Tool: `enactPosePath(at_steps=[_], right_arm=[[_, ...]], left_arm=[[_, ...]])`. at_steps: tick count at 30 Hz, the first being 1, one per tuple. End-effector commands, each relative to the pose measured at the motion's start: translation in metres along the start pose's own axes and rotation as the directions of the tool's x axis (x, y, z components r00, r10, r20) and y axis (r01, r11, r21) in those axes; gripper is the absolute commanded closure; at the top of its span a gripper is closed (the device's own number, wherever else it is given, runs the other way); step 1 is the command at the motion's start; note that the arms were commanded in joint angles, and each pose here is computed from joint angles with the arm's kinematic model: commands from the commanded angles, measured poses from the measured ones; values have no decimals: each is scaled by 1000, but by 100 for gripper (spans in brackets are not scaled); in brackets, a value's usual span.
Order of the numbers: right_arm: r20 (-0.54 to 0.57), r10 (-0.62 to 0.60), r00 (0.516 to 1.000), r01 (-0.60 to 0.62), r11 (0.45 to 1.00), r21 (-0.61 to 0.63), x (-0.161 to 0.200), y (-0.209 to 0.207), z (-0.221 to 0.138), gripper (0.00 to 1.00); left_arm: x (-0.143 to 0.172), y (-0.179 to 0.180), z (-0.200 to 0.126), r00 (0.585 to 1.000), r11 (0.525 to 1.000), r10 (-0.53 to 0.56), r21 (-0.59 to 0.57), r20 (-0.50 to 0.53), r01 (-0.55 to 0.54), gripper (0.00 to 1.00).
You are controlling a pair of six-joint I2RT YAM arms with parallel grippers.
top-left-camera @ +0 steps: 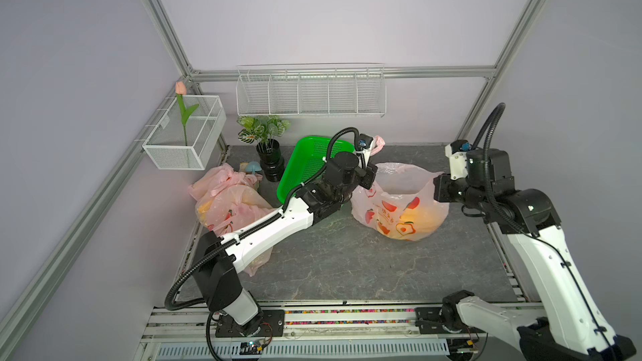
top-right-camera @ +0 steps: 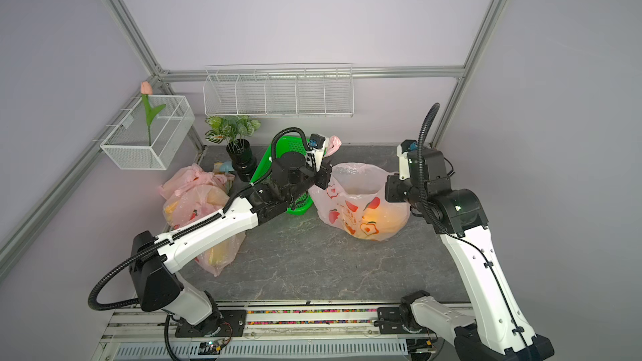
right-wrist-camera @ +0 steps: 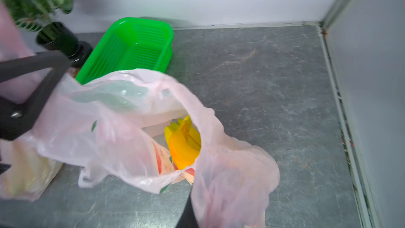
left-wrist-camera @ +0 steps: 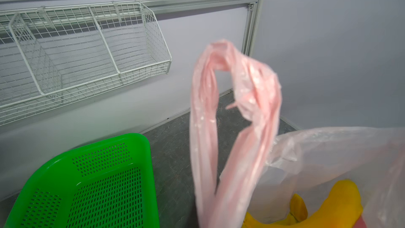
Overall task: Place the banana into a plastic bag & tie a knot
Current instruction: Adjust the plastic bag at the center of the board, then cross the plastic bag at the center of the board.
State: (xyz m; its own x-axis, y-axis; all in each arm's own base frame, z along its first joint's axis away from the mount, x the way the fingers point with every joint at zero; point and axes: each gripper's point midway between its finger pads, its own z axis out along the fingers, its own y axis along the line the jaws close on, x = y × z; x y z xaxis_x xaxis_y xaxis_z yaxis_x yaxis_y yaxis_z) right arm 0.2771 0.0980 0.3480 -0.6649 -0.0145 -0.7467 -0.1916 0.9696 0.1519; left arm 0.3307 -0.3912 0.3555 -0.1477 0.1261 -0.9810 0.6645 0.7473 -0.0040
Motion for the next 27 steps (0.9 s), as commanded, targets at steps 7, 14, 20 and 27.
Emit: enactPosePath(at_steps=[7, 14, 20, 27], right_arm=[[-159, -145, 977, 115, 976, -185, 42, 52, 45, 93], [-57, -148, 987, 123, 943, -308, 24, 77, 43, 93], [-59, -157, 986, 118, 900, -420, 34, 93, 46, 93], [-61, -169, 984, 136, 923, -360, 32, 81, 58, 93]], left_arm=[[35, -41, -21, 978, 954, 169, 271, -122, -131, 100], [55, -64, 0, 964, 920, 185, 378, -191, -102, 100], [62, -72, 11, 958, 905, 198, 414, -209, -97, 100], [80, -71, 0, 940, 888, 251, 442, -231, -128, 100]])
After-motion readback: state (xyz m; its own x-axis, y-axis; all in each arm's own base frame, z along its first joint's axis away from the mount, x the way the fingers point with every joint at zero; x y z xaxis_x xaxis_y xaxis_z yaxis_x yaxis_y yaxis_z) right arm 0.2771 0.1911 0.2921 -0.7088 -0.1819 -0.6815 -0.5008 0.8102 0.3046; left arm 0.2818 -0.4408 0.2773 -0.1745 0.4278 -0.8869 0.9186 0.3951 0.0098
